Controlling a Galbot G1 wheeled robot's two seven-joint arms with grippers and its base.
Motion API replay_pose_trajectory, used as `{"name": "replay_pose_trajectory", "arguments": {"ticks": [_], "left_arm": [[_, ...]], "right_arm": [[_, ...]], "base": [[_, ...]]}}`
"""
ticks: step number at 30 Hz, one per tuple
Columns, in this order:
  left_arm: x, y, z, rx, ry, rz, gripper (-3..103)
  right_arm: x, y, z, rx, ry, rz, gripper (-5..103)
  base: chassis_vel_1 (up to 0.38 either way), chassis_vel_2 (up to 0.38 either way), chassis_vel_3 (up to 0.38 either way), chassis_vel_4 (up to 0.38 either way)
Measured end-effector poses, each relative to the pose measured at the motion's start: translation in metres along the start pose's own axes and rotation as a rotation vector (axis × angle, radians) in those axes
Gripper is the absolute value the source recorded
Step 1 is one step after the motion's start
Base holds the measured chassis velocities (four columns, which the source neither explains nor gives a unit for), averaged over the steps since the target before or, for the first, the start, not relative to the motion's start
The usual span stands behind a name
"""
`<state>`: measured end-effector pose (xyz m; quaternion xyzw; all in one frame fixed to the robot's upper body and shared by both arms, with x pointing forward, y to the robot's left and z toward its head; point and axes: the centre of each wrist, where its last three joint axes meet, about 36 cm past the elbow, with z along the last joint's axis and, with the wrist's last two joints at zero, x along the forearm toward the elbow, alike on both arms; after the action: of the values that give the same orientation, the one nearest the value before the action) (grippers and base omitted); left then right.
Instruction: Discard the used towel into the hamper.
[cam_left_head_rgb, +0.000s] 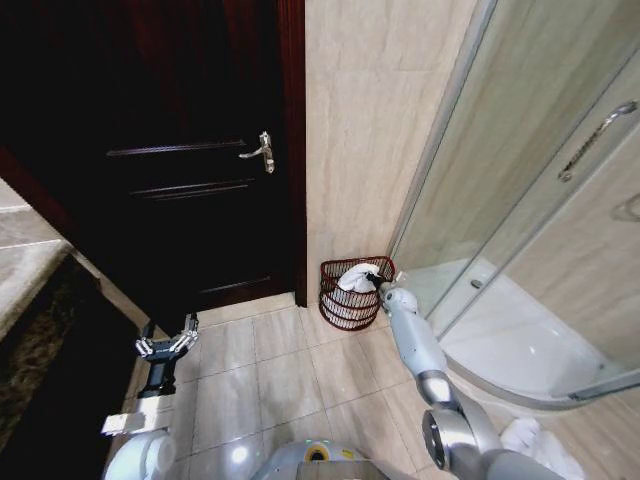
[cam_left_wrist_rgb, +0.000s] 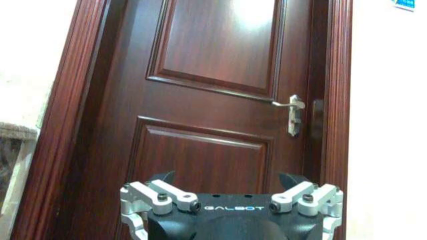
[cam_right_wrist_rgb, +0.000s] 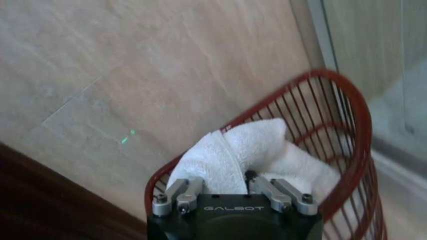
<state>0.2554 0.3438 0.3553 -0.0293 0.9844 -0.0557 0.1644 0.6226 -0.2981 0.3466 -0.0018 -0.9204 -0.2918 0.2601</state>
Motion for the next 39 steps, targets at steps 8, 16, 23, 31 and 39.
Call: {"name": "replay_pose_trajectory", "arguments": {"ticks": [8, 16, 23, 31, 39], "left_arm": [[0.001, -0.001, 0.0, 0.003, -0.001, 0.0, 100], [0.002, -0.004, 0.001, 0.01, -0.005, 0.005, 100], [0.004, -0.005, -0.001, 0.01, -0.008, 0.003, 100], [0.001, -0.005, -0.001, 0.014, -0.017, 0.005, 100], [-0.003, -0.009, 0.007, 0.028, -0.017, 0.014, 100]], "right_arm": [[0.023, 0.026, -0.063, -0.185, 0.008, 0.037, 57], [0.022, 0.024, -0.055, -0.001, -0.212, 0.104, 89], [0.032, 0.03, -0.052, 0.012, -0.142, 0.099, 100], [0.094, 0.03, -0.067, 0.051, -0.247, 0.088, 100], [0.166, -0.002, 0.017, 0.559, -0.562, -0.063, 100]], "base": [[0.0, 0.0, 0.0, 0.0], [0.0, 0.0, 0.0, 0.0], [0.0, 0.0, 0.0, 0.0], [0.0, 0.0, 0.0, 0.0], [0.0, 0.0, 0.0, 0.0]]}}
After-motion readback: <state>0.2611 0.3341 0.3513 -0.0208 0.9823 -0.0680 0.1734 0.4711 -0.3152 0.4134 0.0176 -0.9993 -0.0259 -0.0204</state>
